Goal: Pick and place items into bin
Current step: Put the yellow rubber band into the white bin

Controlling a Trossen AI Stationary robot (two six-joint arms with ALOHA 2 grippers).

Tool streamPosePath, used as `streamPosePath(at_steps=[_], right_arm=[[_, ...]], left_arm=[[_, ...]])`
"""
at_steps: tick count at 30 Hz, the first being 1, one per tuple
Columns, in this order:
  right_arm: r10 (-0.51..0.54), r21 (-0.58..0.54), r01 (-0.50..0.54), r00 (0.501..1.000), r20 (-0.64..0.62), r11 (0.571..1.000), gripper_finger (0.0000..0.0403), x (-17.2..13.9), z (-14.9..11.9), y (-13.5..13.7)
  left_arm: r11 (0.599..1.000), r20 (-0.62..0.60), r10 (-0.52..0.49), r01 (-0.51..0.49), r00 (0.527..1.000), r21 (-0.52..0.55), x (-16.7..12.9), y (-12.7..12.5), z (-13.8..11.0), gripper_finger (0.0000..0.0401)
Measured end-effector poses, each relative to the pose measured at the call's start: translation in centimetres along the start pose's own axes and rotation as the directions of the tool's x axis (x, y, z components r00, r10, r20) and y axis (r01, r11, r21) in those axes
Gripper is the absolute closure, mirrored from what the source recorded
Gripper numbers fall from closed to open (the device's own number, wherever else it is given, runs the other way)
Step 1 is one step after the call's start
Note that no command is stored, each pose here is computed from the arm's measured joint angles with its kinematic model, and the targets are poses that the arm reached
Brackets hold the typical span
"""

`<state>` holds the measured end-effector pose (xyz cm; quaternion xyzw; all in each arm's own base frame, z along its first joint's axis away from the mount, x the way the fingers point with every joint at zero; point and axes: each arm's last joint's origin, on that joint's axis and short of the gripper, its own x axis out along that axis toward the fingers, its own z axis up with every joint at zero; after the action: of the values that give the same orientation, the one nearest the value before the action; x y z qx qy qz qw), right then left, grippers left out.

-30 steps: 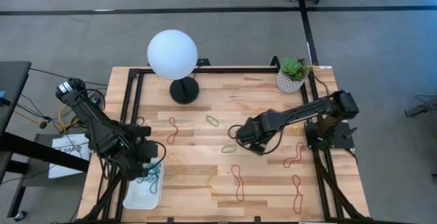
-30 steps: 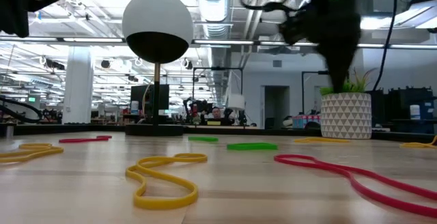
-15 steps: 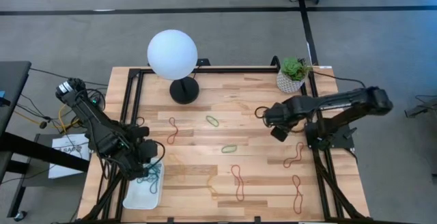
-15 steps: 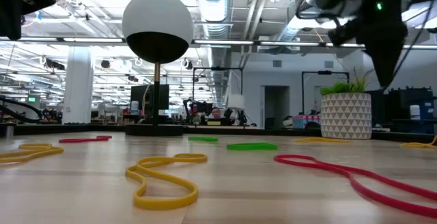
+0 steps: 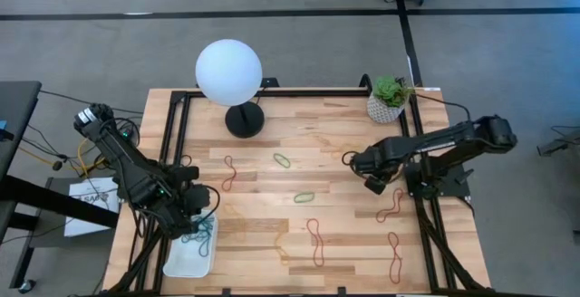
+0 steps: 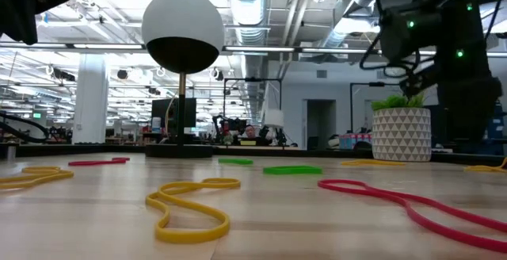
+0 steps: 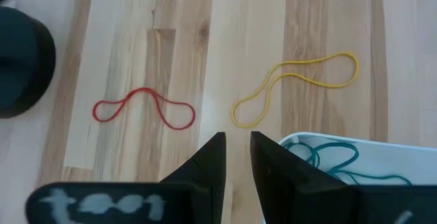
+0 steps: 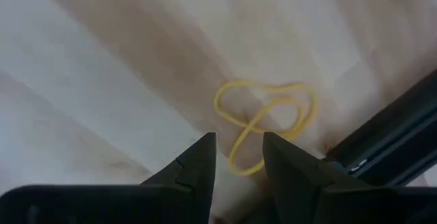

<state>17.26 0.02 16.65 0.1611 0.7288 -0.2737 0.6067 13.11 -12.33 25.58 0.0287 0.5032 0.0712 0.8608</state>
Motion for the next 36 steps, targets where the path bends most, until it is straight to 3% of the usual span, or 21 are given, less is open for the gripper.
streamPosePath(at_steps=[9,24,29,36], right_arm=[[-0.054,-0.024,0.052,0.994,-0.096,0.998,0.0287,1.8,0.7,0.9],[-0.013,-0.092,0.000,0.989,-0.149,0.996,0.0289,4.0,2.9,1.3],[-0.003,-0.162,-0.027,0.984,-0.179,0.986,0.0319,4.5,3.4,1.2],[0.026,-0.135,-0.055,0.978,-0.207,0.989,0.0373,4.7,3.9,0.4]], left_arm=[[1.000,0.003,0.004,-0.004,1.000,0.000,0.0,0.0,0.0,0.0342],[1.000,0.004,0.005,-0.005,1.000,-0.009,0.0,0.0,0.0,0.0342],[1.000,0.005,0.004,-0.004,1.000,-0.014,0.0,0.0,0.0,0.0342],[1.000,0.004,0.005,-0.004,1.000,-0.017,0.0,0.0,0.0,0.0342]])
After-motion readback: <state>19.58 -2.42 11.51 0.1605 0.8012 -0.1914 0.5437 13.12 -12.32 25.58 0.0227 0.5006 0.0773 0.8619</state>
